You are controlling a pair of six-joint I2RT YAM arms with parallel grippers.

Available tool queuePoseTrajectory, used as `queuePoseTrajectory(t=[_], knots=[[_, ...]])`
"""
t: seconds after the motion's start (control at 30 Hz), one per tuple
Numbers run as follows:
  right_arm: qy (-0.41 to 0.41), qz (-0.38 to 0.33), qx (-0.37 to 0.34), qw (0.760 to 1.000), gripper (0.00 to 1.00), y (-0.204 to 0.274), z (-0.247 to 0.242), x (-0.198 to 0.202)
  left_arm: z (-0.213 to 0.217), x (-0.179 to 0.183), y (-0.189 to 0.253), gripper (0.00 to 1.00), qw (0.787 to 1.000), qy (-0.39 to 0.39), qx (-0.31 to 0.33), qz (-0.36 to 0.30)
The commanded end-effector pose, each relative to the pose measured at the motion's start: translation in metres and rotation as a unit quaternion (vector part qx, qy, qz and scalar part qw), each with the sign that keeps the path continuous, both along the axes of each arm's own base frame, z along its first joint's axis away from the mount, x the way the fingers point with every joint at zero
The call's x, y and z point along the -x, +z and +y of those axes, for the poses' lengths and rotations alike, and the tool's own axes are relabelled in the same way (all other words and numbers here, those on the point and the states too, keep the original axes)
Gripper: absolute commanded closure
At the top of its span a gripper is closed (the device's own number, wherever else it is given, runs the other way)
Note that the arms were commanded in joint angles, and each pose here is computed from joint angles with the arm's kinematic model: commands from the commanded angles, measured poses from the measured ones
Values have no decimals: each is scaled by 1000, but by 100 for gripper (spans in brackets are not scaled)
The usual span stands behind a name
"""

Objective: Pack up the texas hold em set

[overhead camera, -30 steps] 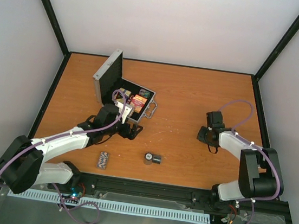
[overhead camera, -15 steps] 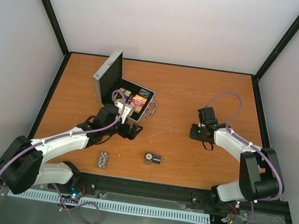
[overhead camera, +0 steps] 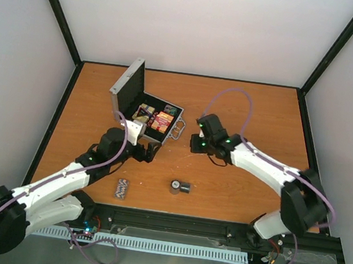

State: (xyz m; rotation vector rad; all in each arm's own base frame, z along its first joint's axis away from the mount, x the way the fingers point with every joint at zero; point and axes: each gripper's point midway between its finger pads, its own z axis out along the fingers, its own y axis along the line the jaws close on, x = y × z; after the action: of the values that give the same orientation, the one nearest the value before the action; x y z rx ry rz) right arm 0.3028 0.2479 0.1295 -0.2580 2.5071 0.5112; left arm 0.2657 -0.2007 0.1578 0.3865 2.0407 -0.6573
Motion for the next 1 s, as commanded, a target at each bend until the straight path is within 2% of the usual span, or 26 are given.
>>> queuePoseTrajectory(t=[0.0,0.37,0.6,0.8,0.97], knots=[[18,42,10,999,81,-37,35,2,16,-5,21,0,998,47,20,-39],[69,75,68,993,80,-88,84,14,20,-6,21,0,998,57,13,-38],[80,75,91,990,75,-99,94,12,20,-6,20,0,998,56,9,-38],[77,73,99,989,61,-103,93,9,18,-7,17,0,998,51,6,-34],[63,37,97,993,45,-80,85,3,5,-5,13,1,1000,17,5,-25]])
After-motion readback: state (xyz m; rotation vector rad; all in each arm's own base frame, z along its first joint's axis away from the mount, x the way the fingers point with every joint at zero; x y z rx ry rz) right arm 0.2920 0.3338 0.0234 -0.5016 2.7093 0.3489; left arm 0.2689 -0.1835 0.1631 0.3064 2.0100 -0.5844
